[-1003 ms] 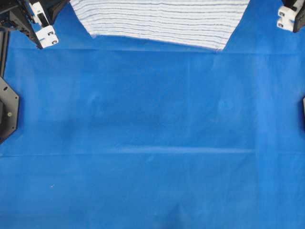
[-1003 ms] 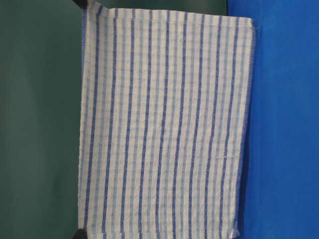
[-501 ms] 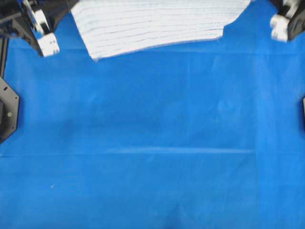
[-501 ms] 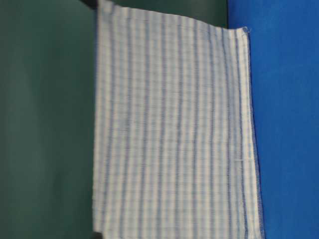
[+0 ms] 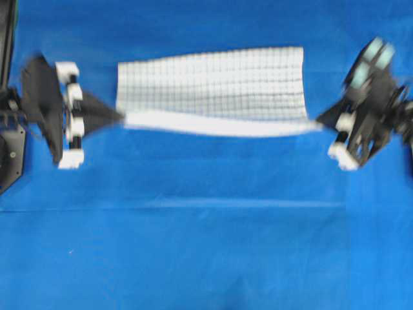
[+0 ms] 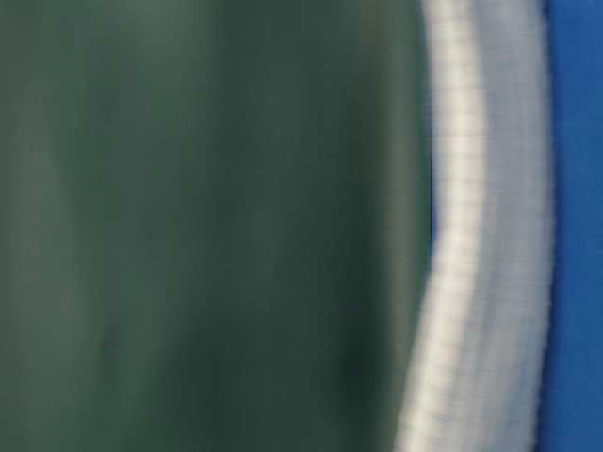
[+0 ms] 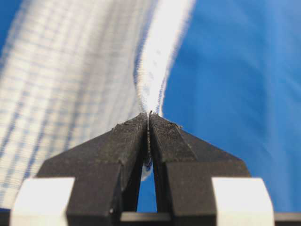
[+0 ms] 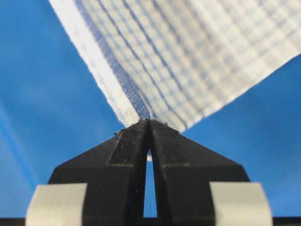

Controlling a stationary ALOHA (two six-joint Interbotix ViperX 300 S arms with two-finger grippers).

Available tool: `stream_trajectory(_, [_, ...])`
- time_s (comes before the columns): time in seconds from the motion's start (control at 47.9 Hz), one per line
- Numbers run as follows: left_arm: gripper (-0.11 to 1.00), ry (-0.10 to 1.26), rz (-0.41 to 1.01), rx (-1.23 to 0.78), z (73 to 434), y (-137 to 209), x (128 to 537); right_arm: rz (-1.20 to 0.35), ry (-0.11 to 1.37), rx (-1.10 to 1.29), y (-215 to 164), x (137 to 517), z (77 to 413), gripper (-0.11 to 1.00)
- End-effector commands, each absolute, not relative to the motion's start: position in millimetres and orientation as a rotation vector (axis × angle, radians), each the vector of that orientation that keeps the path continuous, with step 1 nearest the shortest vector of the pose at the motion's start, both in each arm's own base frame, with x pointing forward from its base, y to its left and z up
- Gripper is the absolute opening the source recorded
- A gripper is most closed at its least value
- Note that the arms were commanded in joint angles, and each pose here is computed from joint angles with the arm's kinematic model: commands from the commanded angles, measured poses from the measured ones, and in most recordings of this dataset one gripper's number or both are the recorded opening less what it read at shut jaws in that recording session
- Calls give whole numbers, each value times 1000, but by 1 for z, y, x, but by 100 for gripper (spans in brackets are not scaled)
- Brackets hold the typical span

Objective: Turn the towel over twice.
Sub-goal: 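Swing the held edge forward and lay the towel flat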

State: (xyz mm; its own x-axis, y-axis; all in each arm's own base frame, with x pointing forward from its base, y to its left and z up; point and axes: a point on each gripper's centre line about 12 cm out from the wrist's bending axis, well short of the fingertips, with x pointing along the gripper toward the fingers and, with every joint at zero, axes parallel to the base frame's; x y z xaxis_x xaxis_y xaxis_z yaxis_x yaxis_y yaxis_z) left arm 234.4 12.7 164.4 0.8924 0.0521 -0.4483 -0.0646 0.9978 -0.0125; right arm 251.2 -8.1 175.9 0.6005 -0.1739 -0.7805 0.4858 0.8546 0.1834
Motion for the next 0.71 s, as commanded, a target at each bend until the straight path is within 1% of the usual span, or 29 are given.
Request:
stream_trajectory(0.0, [2,509,-1,-31,156,-4,244,-374,890,406,6,259,166,3])
stream_trajectory(0.125, [2,610,-56,-60,132,-23,250,-358,960,426,31,266,146,3])
stream_trajectory(0.293, [2,685,-116,-95,115,-48,256,-341,1006,468,62,273,133,3])
stream_trajectory(0.439, [2,700,-184,-75,112,-68,258,-321,1020,476,83,278,130,3])
stream_trajectory(0.69, [2,717,-211,-65,110,-75,251,-313,1030,469,93,286,127,3])
